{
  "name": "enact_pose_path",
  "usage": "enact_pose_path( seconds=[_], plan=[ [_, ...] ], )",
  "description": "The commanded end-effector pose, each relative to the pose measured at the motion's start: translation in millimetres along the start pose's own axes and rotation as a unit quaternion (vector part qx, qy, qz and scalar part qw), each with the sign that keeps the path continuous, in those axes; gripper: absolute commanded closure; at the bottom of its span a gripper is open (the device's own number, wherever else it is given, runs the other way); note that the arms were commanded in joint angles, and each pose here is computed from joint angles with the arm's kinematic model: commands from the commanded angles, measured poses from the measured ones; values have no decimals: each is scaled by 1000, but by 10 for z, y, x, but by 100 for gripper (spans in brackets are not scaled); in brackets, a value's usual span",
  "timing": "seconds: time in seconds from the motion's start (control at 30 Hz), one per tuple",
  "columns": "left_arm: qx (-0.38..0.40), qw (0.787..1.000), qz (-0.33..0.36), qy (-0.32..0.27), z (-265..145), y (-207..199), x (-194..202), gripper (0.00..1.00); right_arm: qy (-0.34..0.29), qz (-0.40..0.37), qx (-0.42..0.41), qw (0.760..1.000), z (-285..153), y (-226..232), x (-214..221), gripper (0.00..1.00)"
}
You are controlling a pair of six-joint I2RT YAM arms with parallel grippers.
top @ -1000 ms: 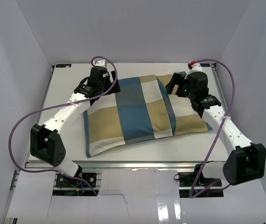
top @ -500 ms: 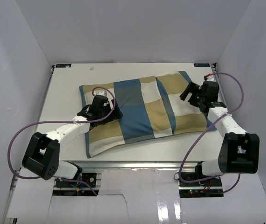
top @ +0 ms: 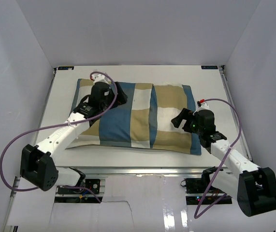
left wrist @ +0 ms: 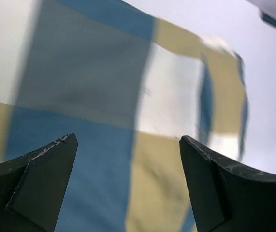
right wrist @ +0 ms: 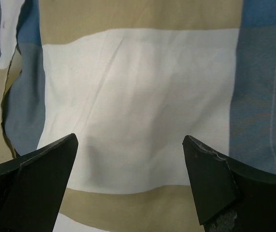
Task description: Remove the pillowcase from the pillow
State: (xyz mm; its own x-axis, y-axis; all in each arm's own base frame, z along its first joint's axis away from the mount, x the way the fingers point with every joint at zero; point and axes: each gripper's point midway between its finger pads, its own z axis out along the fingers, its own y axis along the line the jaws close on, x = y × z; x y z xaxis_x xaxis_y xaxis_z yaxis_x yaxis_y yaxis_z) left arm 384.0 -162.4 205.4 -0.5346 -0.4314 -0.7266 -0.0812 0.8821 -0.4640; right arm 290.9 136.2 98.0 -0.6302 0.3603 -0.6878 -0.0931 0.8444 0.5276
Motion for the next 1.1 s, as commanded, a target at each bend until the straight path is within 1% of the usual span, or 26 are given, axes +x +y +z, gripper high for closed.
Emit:
enact_pose_path(
  seconds=[0.0,0.03,0.13,0.2,0.27,0.3,0.33,0.37,0.43,0.47,0.63,0.77,0.87,0.9,0.97,1.0,1.07],
  plan=[
    [34,997,63,13,-306,-337,244,2,-41,-25,35,998,-85,-62,-246,5],
    [45,996,70,25,-302,-383,345,2,-43,-29,35,998,-101,-44,-273,5],
    [107,987,104,68,-252,-594,691,3,-48,-34,20,998,-146,24,-294,6],
    [131,979,126,92,-158,-725,846,5,-45,-41,14,998,-168,48,-259,7],
    [128,975,144,108,-68,-772,954,6,-49,-43,14,998,-191,51,-265,7],
    [131,974,150,105,-29,-863,907,6,-51,-45,11,998,-200,56,-261,7],
    [122,972,158,123,92,-843,1033,7,-53,-47,9,997,-205,61,-266,7],
    [122,970,164,133,129,-873,1096,9,-56,-50,7,997,-222,73,-279,7],
    [132,966,176,133,179,-999,1107,10,-57,-53,5,997,-230,77,-272,7],
    [131,963,184,145,229,-1022,1224,11,-60,-54,1,997,-244,95,-277,7],
    [136,958,209,139,303,-1206,1282,13,-56,-60,-6,997,-232,130,-234,8],
    [97,961,216,146,439,-1092,1348,18,-50,-63,-3,997,-198,131,-199,8],
    [79,959,222,157,510,-1003,1430,25,-48,-63,-4,997,-160,125,-162,8],
    [78,959,221,157,511,-996,1438,37,-43,-60,-1,997,-137,110,-137,8],
    [71,961,217,156,508,-968,1442,50,-39,-57,6,998,-97,74,-109,9],
    [72,963,214,150,480,-980,1404,60,-36,-56,9,998,-73,57,-92,9],
    [72,964,211,145,454,-983,1372,68,-21,-50,17,998,-7,12,-33,9]
  ],
)
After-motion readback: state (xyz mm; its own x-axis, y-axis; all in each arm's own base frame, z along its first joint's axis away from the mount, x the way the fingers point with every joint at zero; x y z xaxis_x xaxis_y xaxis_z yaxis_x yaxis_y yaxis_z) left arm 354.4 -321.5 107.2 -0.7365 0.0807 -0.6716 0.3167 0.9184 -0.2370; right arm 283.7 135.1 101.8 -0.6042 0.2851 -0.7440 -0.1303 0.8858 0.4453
